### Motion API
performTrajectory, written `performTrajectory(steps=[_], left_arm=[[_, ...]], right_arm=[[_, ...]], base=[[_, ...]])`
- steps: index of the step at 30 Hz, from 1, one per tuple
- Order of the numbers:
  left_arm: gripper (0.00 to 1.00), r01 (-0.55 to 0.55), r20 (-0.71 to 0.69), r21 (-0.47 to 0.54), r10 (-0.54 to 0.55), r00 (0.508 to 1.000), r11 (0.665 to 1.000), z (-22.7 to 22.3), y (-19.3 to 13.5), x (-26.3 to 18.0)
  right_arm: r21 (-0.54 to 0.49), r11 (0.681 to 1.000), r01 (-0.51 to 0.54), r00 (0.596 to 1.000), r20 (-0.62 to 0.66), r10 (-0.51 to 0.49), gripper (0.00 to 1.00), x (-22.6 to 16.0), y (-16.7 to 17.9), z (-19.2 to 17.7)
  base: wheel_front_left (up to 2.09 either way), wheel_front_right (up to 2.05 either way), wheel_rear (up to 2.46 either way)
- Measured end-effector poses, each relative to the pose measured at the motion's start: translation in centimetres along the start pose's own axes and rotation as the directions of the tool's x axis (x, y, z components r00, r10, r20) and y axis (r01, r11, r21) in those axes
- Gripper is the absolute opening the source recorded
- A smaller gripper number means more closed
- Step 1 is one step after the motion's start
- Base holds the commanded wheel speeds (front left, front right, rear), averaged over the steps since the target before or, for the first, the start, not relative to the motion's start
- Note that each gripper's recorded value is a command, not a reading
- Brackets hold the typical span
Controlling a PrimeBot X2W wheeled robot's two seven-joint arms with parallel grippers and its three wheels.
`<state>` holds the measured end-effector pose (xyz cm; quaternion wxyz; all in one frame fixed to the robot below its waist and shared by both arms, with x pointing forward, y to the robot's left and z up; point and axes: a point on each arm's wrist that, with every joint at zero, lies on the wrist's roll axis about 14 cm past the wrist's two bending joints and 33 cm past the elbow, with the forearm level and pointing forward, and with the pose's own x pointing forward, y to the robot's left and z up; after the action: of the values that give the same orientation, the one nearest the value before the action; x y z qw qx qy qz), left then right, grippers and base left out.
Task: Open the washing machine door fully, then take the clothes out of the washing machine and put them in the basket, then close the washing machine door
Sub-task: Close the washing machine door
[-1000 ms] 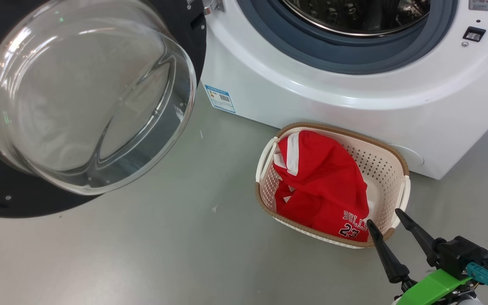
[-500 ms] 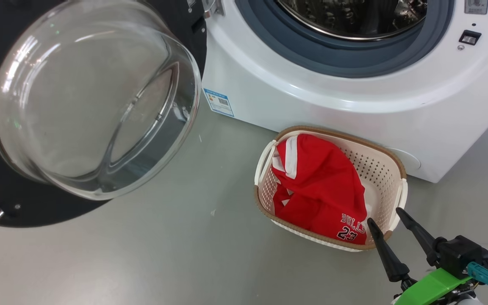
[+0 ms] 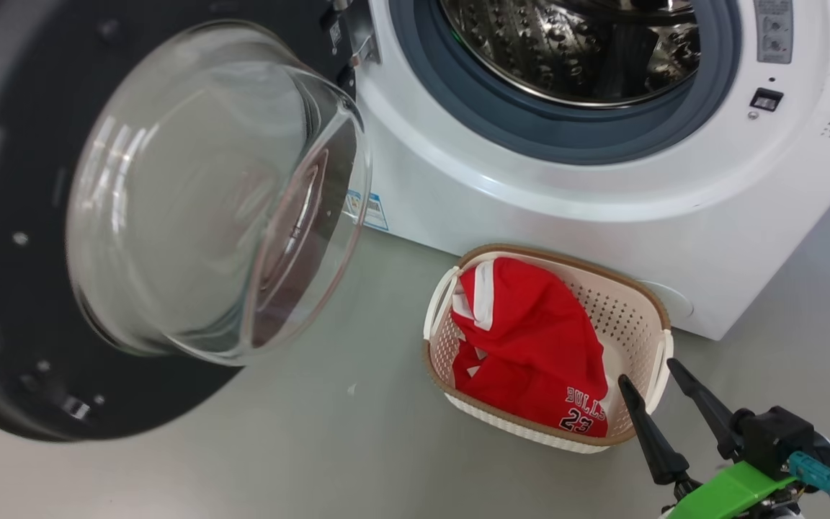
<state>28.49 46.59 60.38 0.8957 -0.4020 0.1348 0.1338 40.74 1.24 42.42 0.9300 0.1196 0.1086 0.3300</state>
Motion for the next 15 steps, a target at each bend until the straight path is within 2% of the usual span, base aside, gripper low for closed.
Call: performTrajectory(steps=[7, 15], left_arm=[[0.0, 0.107, -0.107, 0.04, -0.102, 0.989, 0.993, -2.7, -2.7, 0.1], [0.0, 0.248, -0.21, 0.118, -0.22, 0.953, 0.962, -5.5, -7.0, 0.6]], right_arm=[[-0.001, 0.999, 0.035, 0.999, 0.008, -0.035, 1.0, -1.5, -0.3, 0.3], [0.006, 0.997, 0.08, 0.997, 0.024, -0.08, 1.0, -2.9, -0.9, 0.7]], base=[[0.0, 0.0, 0.0], [0.0, 0.0, 0.0]])
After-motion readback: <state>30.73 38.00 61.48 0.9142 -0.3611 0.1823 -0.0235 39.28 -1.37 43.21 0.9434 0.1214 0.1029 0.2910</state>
